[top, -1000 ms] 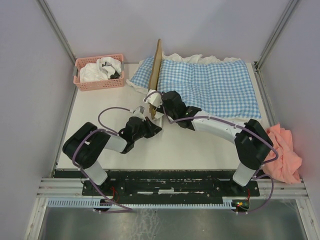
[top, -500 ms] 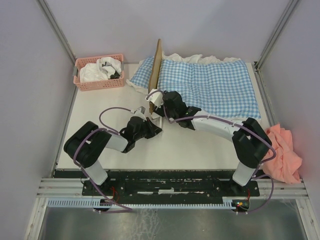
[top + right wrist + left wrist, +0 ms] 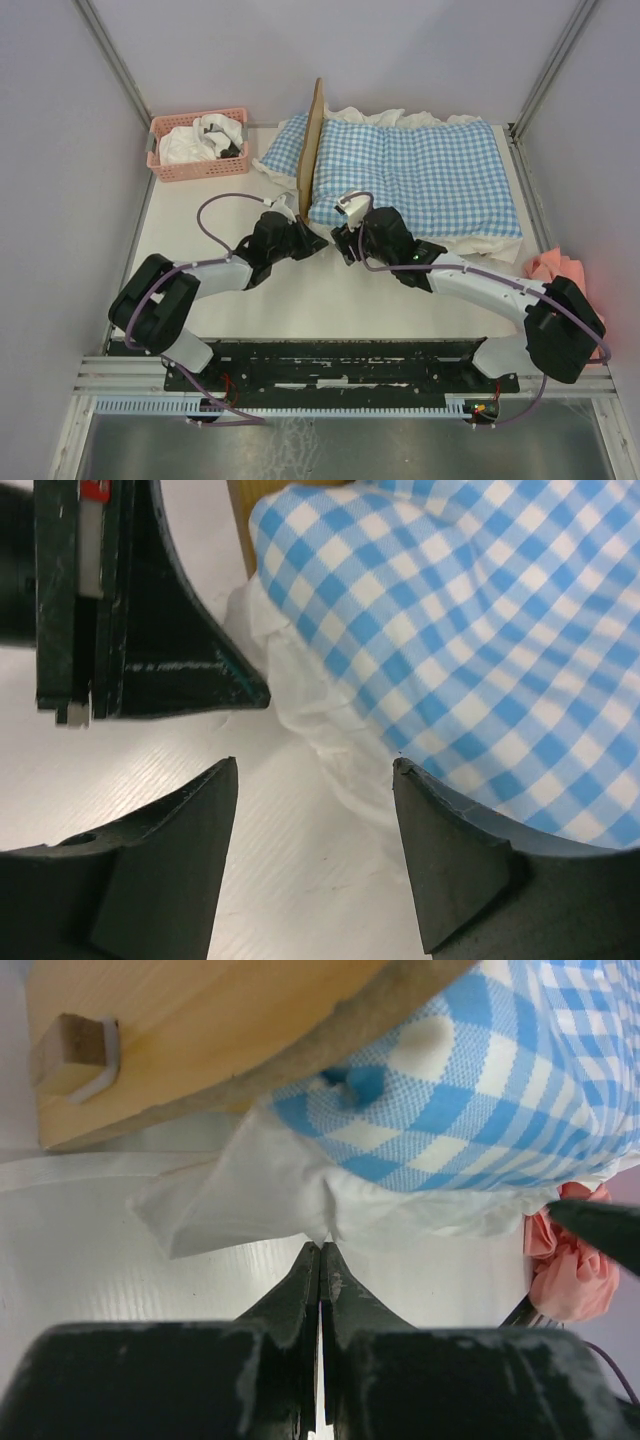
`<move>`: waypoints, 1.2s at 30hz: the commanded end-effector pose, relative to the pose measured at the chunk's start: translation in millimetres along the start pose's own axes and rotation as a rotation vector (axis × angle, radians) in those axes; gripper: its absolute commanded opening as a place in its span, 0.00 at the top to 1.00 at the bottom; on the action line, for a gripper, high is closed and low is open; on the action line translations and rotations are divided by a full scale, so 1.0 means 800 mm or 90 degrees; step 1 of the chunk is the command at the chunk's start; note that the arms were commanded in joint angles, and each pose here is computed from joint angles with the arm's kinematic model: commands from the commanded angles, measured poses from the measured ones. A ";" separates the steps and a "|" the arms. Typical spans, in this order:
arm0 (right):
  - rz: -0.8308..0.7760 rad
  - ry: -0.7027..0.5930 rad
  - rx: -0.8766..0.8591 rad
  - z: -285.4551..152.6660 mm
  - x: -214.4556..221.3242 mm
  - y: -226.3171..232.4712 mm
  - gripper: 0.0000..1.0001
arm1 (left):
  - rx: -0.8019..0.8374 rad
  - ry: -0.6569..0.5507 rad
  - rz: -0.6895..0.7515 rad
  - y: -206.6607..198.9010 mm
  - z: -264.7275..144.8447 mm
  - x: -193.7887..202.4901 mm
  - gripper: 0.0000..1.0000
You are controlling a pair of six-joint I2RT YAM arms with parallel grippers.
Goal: Set up the pet bed
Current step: Tie the ropes to the bed frame.
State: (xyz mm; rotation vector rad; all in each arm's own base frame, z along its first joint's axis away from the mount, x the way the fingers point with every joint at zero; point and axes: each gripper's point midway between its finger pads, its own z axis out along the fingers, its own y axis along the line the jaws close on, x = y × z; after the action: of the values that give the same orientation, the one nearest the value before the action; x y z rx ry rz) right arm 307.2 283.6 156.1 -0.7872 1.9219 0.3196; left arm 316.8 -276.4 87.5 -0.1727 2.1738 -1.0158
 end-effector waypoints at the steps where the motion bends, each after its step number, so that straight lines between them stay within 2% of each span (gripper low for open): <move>1: 0.059 -0.092 -0.072 -0.012 -0.006 0.028 0.29 | 0.023 0.011 0.003 -0.019 -0.008 -0.020 0.97; 4: -0.090 -0.145 -0.107 -0.013 -0.002 0.035 0.33 | 0.022 0.023 0.004 -0.023 -0.008 -0.026 0.97; 9: -0.472 -0.184 -0.203 -0.016 0.018 0.074 0.35 | 0.033 0.051 -0.008 -0.030 -0.002 -0.026 0.97; 11: -0.595 -0.200 -0.247 -0.018 0.029 0.095 0.38 | 0.039 0.060 -0.013 -0.033 0.000 -0.027 0.97; 14: -0.764 -0.150 -0.281 -0.006 0.056 0.113 0.51 | 0.038 0.069 -0.018 -0.034 0.003 -0.030 0.97; 15: -0.824 -0.134 -0.268 0.002 0.062 0.116 0.53 | 0.039 0.071 -0.020 -0.036 0.004 -0.030 0.97; 17: -0.933 -0.104 -0.241 0.021 0.072 0.117 0.48 | 0.042 0.081 -0.029 -0.037 0.007 -0.030 0.97; 19: -1.007 -0.083 -0.213 0.039 0.076 0.118 0.46 | 0.044 0.092 -0.035 -0.039 0.010 -0.028 0.97; 22: -1.081 -0.097 -0.160 0.064 0.064 0.121 0.46 | 0.045 0.101 -0.037 -0.039 0.013 -0.026 0.97; 24: -1.145 -0.074 -0.115 0.096 0.057 0.119 0.47 | 0.043 0.106 -0.041 -0.036 0.015 -0.025 0.97; 27: -1.209 -0.026 -0.106 0.123 0.061 0.111 0.47 | 0.045 0.113 -0.044 -0.036 0.017 -0.023 0.97; 36: -1.258 0.066 -0.095 0.155 0.069 0.082 0.47 | 0.045 0.118 -0.051 -0.034 0.018 -0.023 0.97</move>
State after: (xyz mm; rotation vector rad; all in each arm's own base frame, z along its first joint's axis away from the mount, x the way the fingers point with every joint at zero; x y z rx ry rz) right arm 319.5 381.3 32.4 -2.2793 0.4711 -0.6984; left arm 325.9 -287.4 95.2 -0.1470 2.3455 -1.1350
